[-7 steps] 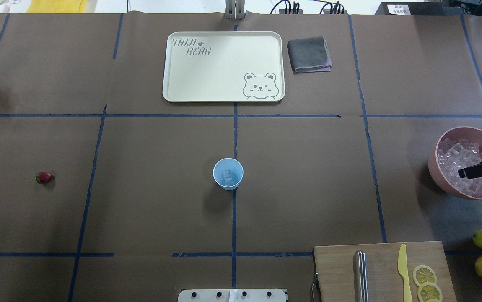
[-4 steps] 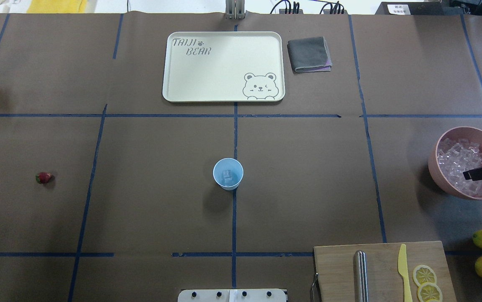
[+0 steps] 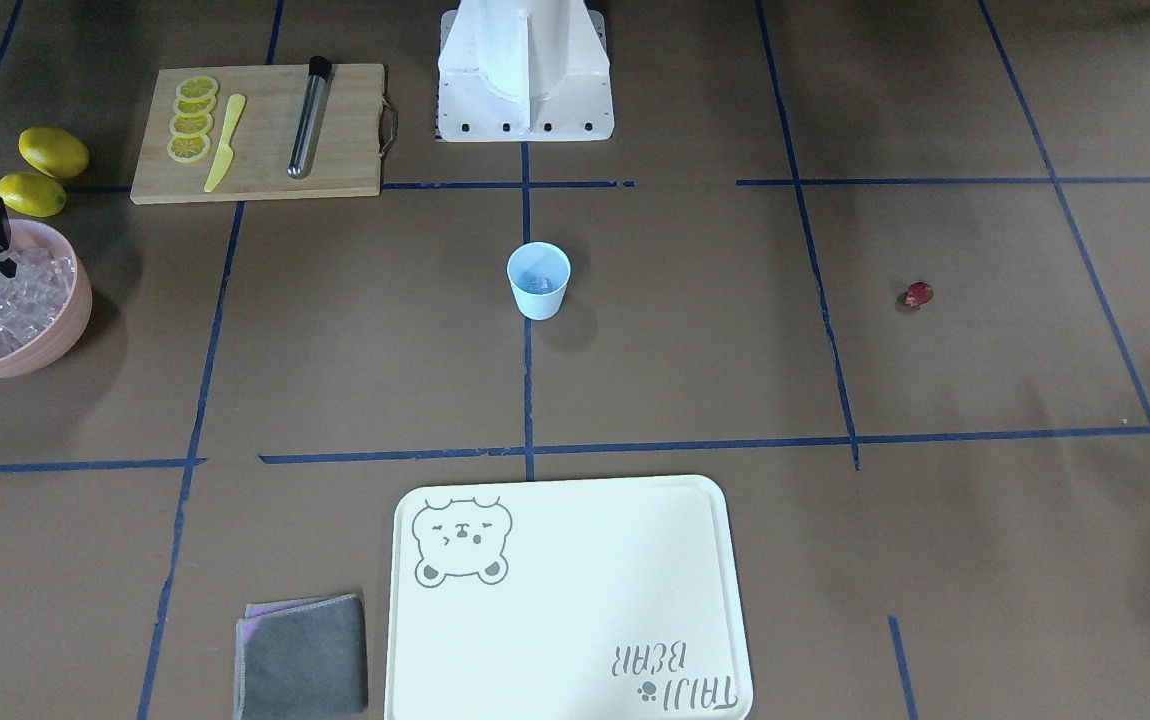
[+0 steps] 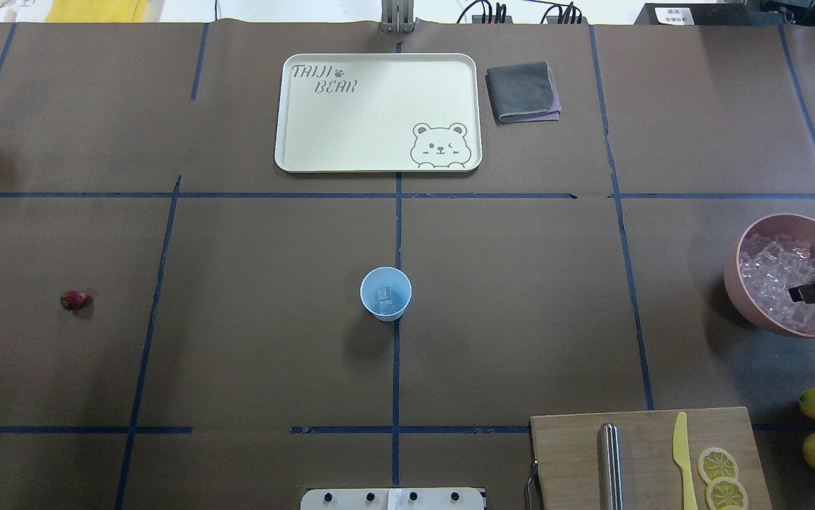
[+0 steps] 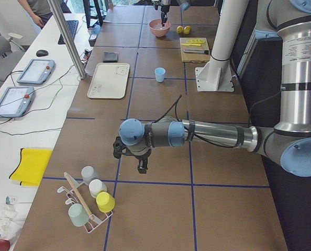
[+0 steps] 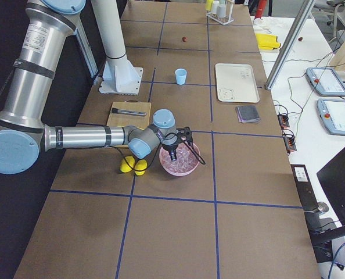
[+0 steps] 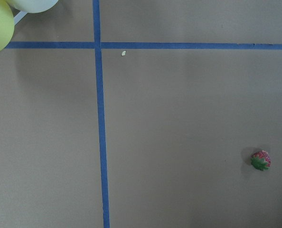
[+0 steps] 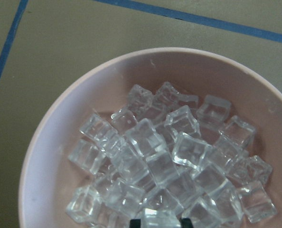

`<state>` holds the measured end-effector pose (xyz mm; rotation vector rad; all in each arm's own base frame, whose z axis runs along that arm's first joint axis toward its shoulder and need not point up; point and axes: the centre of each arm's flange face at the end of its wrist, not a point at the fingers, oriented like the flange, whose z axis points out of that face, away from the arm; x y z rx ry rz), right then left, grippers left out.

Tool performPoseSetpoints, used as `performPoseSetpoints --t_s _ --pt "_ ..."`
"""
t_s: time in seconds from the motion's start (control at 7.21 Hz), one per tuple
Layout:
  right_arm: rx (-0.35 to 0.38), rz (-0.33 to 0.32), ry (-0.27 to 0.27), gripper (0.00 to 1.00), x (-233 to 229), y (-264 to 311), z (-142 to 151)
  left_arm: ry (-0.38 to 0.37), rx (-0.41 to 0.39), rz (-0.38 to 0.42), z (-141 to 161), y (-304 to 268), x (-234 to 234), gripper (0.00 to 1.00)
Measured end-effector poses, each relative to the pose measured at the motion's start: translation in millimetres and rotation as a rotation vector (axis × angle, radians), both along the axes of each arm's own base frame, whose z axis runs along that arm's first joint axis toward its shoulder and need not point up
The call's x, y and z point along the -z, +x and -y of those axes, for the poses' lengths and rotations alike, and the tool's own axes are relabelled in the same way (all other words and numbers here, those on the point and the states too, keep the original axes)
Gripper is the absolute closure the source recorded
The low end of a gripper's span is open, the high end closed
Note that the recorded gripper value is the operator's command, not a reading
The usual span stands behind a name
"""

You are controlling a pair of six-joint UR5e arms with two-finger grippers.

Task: Put ice and strawberries in cup
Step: 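Grasp a third ice cube from the bowl with the right gripper, then carry the ice cube with the right gripper over the blue cup and release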

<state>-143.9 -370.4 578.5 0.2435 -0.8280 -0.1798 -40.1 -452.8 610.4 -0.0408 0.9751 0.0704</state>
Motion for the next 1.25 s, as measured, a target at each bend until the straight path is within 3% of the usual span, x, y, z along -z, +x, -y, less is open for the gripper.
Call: performPoseSetpoints --t_s 0.28,0.69,0.97,1.25 --pt "-0.039 0.021 0.011 0.98 35 11 17 0.0 0.0 0.0 0 0 0 0.0" --pt "-0.041 0.029 0.023 1.0 135 -42 87 0.002 0.0 0.0 0 0 1 0.0" --pt "-0.025 0.03 -0.005 1.0 225 -123 112 0.002 -0.001 0.001 2 0 0 0.0" --pt "-0.047 0.001 -0.053 1.0 334 -221 102 0.021 -0.002 0.001 4 1 2 0.0"
